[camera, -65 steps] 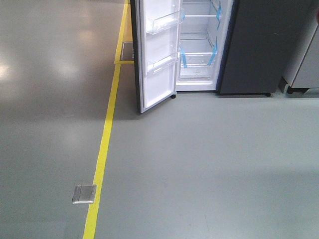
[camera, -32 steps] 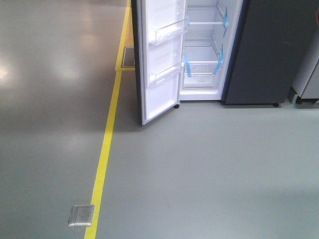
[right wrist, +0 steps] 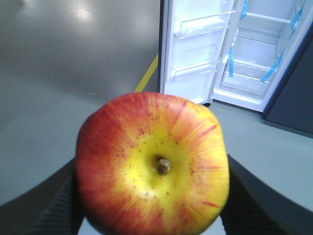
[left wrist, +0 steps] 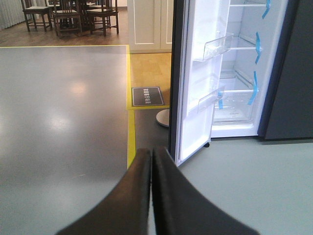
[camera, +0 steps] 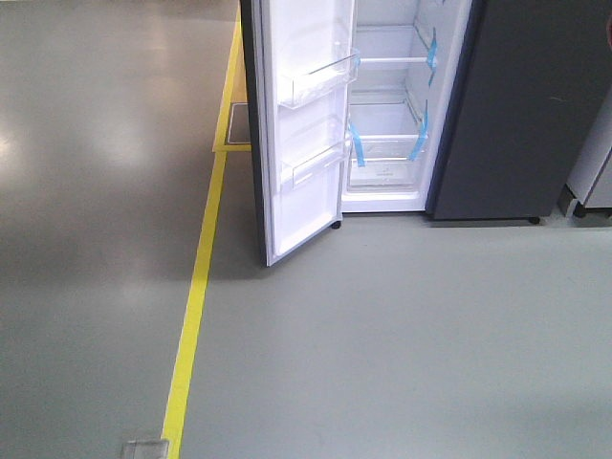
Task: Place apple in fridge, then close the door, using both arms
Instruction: 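Approach the refrigerator door bins with the apple held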
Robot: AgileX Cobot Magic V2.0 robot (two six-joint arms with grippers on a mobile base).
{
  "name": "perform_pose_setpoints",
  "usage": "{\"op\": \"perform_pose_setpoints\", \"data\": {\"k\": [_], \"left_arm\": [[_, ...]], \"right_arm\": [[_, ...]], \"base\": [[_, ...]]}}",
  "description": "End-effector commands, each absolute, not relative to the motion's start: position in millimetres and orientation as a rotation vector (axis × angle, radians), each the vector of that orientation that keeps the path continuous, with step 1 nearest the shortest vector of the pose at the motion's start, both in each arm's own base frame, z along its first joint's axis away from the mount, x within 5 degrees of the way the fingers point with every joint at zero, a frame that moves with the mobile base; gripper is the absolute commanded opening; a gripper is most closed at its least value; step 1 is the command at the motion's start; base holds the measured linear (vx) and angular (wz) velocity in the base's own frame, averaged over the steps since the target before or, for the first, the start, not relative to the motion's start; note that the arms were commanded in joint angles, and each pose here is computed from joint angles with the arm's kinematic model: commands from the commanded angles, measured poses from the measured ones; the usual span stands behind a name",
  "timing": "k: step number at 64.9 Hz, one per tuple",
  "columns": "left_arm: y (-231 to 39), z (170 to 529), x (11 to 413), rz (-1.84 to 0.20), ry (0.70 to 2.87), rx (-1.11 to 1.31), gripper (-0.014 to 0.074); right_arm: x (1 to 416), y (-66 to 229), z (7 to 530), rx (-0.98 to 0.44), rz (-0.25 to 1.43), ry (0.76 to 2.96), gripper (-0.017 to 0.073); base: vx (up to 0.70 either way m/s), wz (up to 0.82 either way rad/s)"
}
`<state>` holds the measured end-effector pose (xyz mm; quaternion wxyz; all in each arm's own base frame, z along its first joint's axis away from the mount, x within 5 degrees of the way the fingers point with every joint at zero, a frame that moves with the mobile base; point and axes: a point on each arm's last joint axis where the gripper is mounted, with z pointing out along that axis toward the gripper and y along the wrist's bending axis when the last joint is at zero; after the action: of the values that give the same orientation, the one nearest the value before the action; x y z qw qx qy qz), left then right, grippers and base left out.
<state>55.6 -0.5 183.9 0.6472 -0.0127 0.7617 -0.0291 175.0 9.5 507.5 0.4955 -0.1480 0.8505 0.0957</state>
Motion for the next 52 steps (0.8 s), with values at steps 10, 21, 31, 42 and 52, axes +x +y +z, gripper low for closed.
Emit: {"op": "perform_pose_setpoints", "data": {"k": [10, 21, 31, 42, 52], "left_arm": [[-1.3, 181.6, 56.2, -0.08, 1.674, -0.028, -0.0006], [-1.3, 181.6, 56.2, -0.08, 1.674, -0.028, -0.0006], [-1.3, 181.6, 56.2, -0.08, 1.674, -0.028, -0.0006], [-1.3, 181.6, 56.2, -0.08, 1.674, -0.028, -0.0006], [-1.3, 181.6, 56.2, -0.08, 1.674, -0.028, -0.0006]], "right_arm": [[169.4, 11.5, 523.0, -0.344, 0.227, 1.952, -0.0008], [169.4, 11.5, 523.0, -0.344, 0.227, 1.952, -0.0008], [169.4, 11.5, 523.0, -0.344, 0.227, 1.952, -0.0008], [169.4, 11.5, 523.0, -0.344, 0.227, 1.952, -0.0008], [169.4, 11.5, 523.0, -0.344, 0.227, 1.952, -0.0008]], "base": [[0.24, -0.02], [0.23, 0.01], [0.23, 0.04], [0.22, 0.04], [0.22, 0.03]]}}
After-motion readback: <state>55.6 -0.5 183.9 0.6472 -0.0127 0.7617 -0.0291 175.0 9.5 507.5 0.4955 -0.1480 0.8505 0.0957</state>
